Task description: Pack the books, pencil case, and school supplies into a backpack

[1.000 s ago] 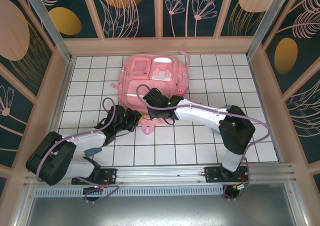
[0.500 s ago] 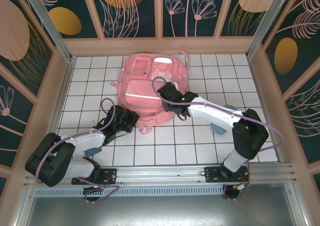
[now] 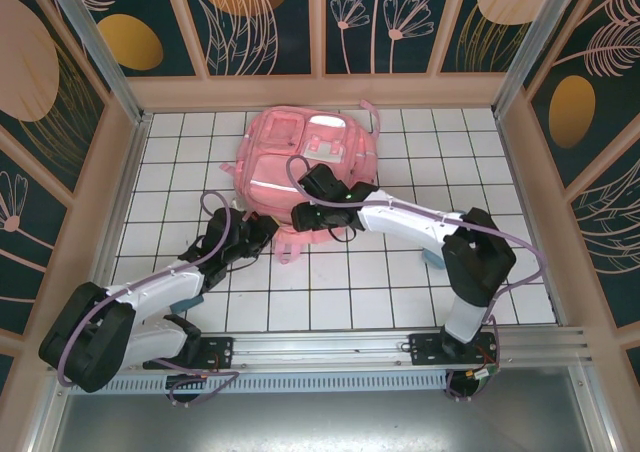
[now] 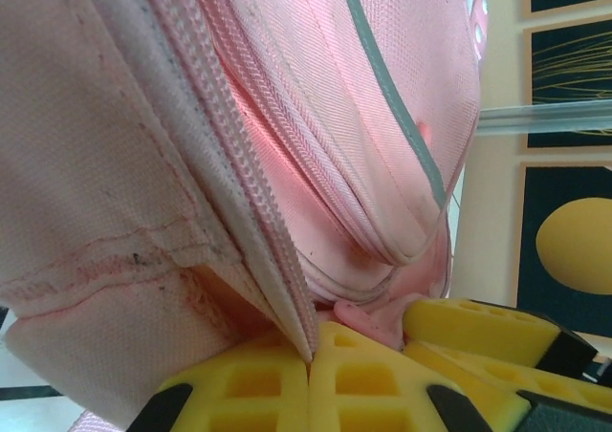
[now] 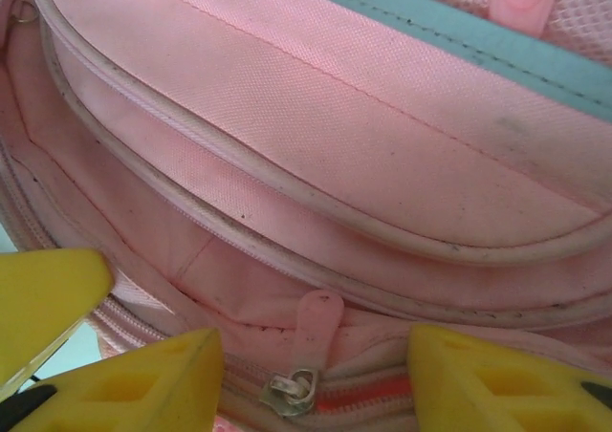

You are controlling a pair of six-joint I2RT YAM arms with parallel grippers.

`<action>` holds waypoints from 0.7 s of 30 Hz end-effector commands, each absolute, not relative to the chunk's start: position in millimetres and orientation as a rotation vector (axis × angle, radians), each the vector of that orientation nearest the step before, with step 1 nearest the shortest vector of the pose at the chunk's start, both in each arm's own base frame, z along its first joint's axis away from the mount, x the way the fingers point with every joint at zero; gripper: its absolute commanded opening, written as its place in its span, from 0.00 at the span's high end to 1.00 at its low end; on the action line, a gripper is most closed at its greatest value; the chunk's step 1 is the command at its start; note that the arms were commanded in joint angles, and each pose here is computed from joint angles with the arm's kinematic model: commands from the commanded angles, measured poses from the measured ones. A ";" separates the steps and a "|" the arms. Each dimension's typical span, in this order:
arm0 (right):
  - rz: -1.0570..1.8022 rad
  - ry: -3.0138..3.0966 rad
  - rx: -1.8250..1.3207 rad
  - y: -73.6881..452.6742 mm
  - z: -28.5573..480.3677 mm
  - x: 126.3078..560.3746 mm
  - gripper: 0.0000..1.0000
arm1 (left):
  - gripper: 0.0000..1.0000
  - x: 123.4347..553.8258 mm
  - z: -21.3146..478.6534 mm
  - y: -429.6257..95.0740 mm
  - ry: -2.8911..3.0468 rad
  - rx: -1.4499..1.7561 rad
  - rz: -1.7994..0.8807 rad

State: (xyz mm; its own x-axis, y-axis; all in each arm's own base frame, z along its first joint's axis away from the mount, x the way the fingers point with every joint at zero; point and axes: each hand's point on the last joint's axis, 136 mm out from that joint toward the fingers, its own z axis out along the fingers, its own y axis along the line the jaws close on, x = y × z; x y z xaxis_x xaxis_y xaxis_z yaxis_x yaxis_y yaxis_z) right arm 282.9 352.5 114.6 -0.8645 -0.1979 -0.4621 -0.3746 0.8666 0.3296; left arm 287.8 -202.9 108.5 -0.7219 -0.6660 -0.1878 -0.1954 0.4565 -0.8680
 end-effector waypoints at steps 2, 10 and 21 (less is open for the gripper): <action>0.855 2.716 -0.390 375.4 95.6 255.6 0.46 | 1.00 303.5 165.4 -206.9 1.959 -0.514 -1.290; 0.817 2.762 -0.339 378.1 85.6 265.5 0.61 | 1.00 297.9 149.9 -206.3 1.970 -0.434 -1.253; 0.377 2.667 -0.343 341.7 99.2 289.7 0.95 | 1.00 301.0 121.7 -193.3 2.064 -0.516 -1.112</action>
State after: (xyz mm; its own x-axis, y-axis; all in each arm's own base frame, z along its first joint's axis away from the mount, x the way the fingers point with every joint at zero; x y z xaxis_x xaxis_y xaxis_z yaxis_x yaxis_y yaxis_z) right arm 284.6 368.9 86.4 -0.9056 -0.1745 -0.3865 -0.3158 0.8858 0.3400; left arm 285.6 -193.7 98.1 -0.7120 -0.6145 -0.3397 -0.0714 0.5446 -0.8356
